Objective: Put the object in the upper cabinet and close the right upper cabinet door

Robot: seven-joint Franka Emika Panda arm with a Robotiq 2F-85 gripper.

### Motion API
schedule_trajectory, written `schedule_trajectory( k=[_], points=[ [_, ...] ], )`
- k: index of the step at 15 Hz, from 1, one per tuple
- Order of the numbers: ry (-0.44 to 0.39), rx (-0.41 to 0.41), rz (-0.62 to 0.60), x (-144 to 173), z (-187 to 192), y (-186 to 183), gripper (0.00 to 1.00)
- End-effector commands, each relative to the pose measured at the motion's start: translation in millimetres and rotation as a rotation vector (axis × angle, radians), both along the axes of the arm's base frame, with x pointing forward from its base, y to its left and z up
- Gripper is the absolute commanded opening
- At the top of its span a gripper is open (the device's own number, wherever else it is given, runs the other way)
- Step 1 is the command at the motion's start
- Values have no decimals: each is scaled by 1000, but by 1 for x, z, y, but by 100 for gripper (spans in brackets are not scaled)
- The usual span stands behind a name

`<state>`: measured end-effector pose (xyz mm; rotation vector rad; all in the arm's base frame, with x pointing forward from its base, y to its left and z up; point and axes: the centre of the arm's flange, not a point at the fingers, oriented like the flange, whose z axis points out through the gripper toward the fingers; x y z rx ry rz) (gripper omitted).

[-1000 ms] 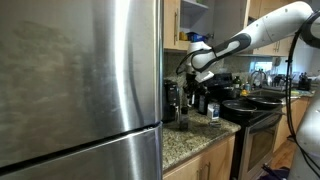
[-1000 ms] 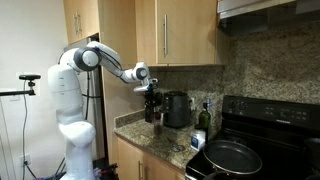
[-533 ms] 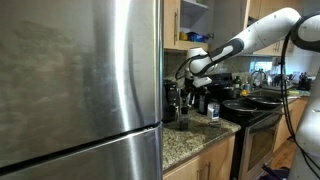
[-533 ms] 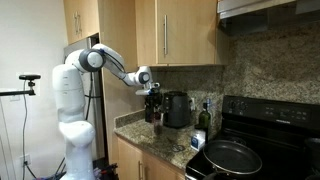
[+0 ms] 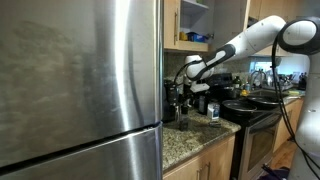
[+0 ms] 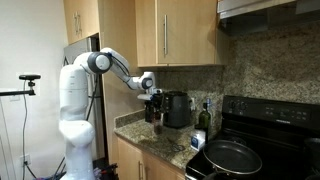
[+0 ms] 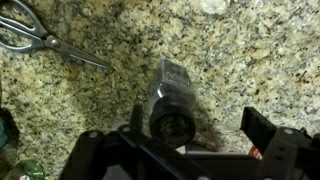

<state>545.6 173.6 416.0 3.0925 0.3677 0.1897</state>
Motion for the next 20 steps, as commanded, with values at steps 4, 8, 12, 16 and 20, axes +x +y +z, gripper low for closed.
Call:
schedule_trajectory(
  k=[4,8,12,16,20],
  points=[
    [49,-16,-61,33,-40,-1,100],
    [36,-26,-105,46,-50,-2,100],
    [37,-44,-104,48,-55,0,72],
    [31,-48,-97,46,-54,3,44],
    [24,-65,-91,43,-46,3,33]
  ],
)
